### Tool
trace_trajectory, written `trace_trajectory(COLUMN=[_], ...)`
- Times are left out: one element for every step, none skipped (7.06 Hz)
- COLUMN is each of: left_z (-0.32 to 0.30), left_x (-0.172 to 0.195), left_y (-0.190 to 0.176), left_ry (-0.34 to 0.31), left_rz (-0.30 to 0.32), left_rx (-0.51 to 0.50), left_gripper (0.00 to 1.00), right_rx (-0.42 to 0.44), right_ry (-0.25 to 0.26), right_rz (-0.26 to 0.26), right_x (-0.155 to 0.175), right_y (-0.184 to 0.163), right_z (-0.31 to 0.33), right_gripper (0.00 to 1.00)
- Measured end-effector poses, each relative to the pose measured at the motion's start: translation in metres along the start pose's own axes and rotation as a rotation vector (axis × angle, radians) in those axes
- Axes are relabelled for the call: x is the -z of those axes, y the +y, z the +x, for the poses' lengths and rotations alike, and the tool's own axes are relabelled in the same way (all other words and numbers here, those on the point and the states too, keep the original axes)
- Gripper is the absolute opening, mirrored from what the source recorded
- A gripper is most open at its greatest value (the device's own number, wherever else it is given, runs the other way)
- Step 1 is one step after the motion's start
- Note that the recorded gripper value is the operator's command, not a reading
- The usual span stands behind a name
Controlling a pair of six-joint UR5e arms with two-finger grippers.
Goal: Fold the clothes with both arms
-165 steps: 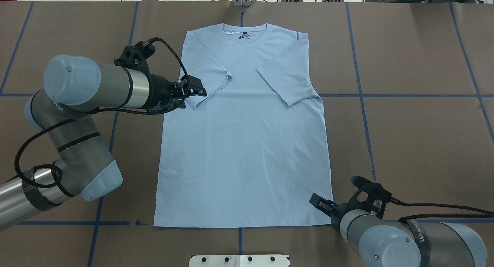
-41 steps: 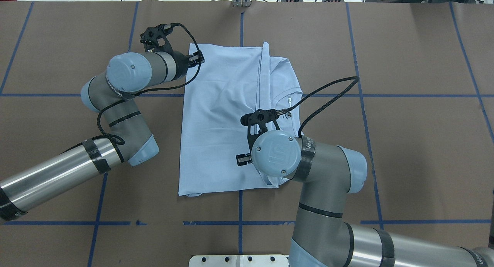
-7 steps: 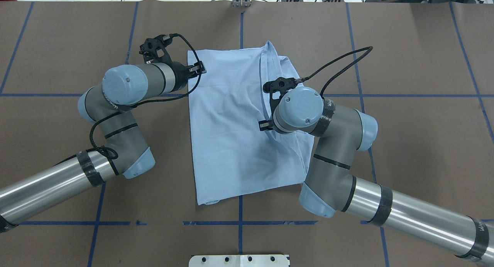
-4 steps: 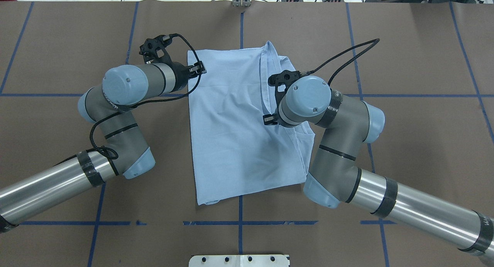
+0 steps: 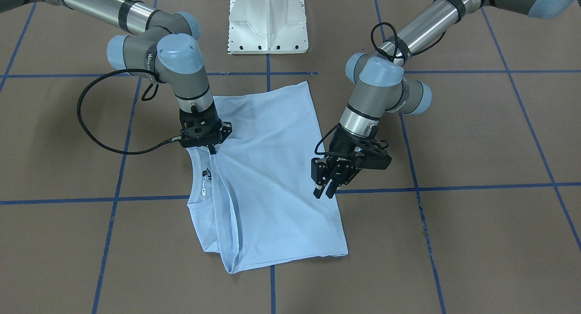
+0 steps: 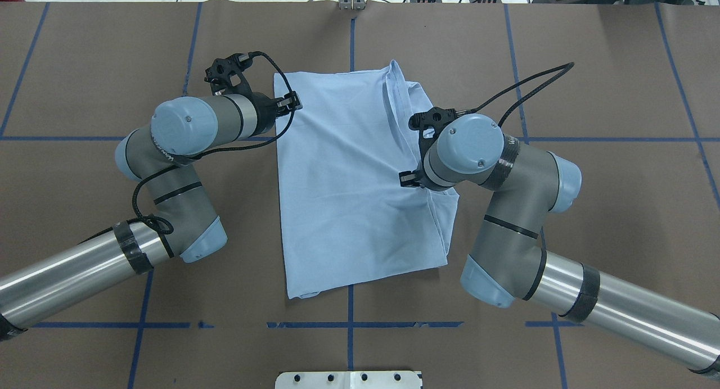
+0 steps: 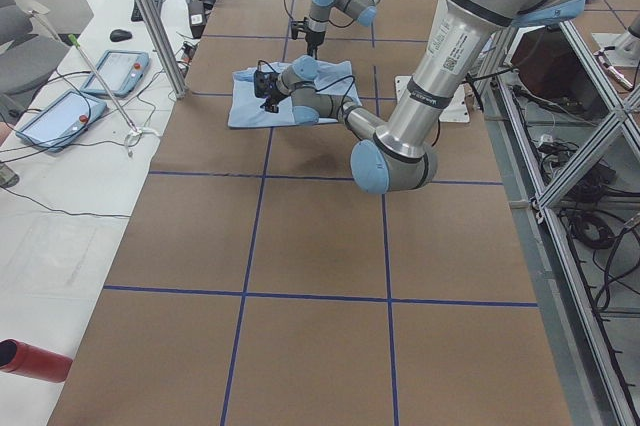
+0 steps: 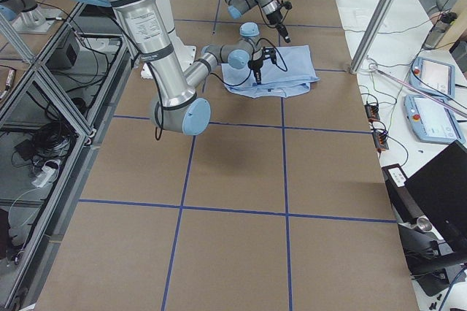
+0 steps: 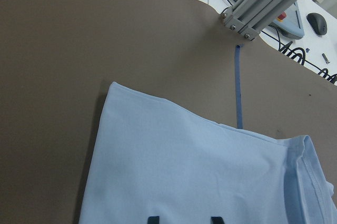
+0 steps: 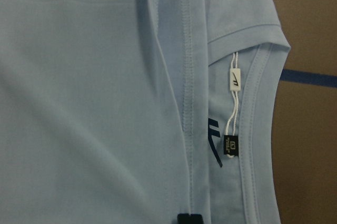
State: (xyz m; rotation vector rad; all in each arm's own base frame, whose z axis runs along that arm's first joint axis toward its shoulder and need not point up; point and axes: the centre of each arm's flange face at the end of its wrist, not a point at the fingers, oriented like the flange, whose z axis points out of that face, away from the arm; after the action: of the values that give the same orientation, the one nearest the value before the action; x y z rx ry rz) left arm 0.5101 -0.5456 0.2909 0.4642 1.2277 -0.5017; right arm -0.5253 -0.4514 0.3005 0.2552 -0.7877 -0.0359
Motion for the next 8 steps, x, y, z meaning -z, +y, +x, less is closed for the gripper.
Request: trace_trajectory(left_z=[0.0,0.0,0.0,0.001,0.009,0.019,0.018,0.014], left_x=[0.0,0.0,0.0,0.001,0.009,0.026,0.043,0.055], left_y=[0.0,0.001,0.001,0.0,-0.002,-0.004,-0.004,-0.007], left_ry=[0.0,-0.001,-0.001,0.002,0.024,0.061,0.084,0.097], left_rz=[-0.001,-0.001,-0.001,-0.001,0.002,0.0,-0.014,-0.03], left_rx=[0.0,0.0,0.0,0.0,0.0,0.001,0.002,0.002], left_gripper=[0.43,0.43,0.43,0.43,0.43,0.43,0.43,0.43], right_rx=[-0.01,-0.013,-0.025,-0.064,-0.139,-0.252,-0.379,-0.489], right_ry=[-0.001,-0.001,-0.006,-0.019,-0.035,-0.05,-0.061,-0.067], right_rz=[-0.002,-0.001,0.005,0.014,0.027,0.05,0.073,0.083], right_x=[-0.001,0.0,0.005,0.015,0.024,0.032,0.036,0.038], right_y=[0.003,0.004,0.006,0.008,0.012,0.023,0.034,0.044], right_z=[-0.001,0.0,0.002,0.002,-0.002,-0.012,-0.023,-0.027], right_gripper=[0.59,0.62,0.71,0.81,0.98,0.9,0.92,0.92])
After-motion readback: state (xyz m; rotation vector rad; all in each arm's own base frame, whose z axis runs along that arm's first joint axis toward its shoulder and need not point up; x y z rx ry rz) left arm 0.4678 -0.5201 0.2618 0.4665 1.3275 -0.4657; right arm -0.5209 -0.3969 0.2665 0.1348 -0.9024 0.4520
